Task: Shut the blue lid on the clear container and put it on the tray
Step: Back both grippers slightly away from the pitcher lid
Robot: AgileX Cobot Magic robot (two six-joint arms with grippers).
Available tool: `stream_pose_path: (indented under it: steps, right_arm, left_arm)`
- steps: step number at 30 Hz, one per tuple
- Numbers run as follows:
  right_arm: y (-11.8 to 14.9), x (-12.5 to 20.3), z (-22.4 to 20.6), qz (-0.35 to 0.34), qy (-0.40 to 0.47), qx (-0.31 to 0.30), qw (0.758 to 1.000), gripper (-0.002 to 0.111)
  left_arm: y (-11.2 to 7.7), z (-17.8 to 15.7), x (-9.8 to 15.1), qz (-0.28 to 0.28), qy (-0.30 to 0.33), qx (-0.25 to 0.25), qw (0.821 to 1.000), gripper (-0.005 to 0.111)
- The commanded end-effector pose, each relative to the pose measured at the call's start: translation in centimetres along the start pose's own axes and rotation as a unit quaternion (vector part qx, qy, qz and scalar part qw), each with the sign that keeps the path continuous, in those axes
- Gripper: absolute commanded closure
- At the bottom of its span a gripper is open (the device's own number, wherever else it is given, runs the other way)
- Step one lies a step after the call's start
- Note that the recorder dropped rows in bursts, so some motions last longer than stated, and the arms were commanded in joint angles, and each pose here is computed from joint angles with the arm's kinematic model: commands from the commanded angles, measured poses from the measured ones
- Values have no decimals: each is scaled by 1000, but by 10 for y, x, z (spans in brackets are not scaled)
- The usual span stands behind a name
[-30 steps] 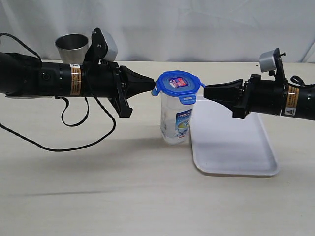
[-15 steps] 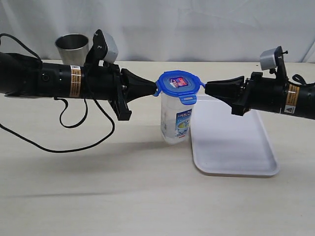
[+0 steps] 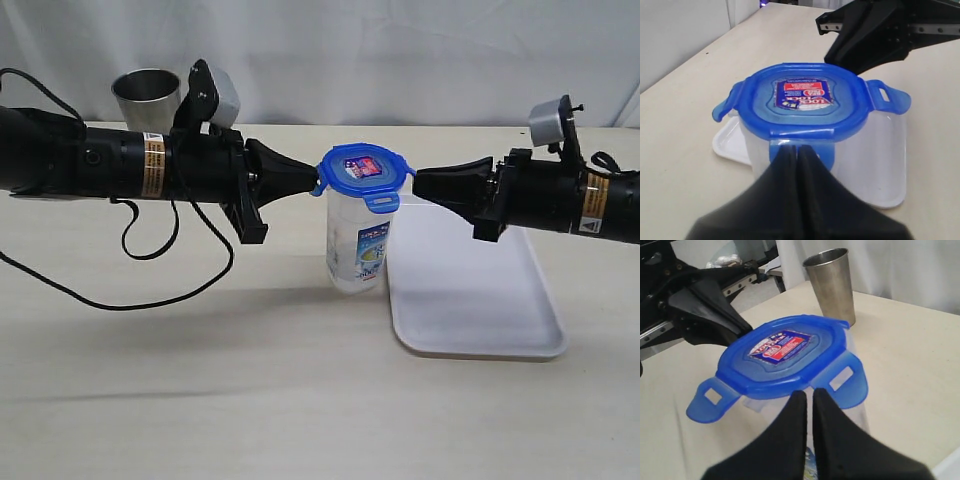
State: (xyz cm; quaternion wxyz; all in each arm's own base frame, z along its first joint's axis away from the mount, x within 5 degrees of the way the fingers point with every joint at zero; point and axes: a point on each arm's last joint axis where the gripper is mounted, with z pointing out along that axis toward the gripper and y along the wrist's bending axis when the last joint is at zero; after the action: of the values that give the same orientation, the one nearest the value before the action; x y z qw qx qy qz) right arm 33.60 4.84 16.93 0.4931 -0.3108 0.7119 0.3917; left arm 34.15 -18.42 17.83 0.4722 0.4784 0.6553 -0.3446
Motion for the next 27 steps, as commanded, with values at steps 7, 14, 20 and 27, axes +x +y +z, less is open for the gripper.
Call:
stream_pose_path:
  steps: [7, 14, 20, 27]
  right_arm:
    - [0, 8, 2, 12, 5, -18, 1000, 104]
    - [-3, 11, 3, 17, 2, -14, 1000, 104]
    - [-5, 8, 3, 13, -13, -3, 1000, 104]
    - [-6, 7, 3, 11, -19, 6, 1000, 104]
  left_arm:
    - [9, 0, -3, 2, -7, -44, 999, 107]
    - [7, 0, -5, 4, -15, -37, 999, 107]
    - [6, 0, -3, -2, -7, -31, 999, 107]
    - [4, 0, -3, -5, -8, -17, 1000, 107]
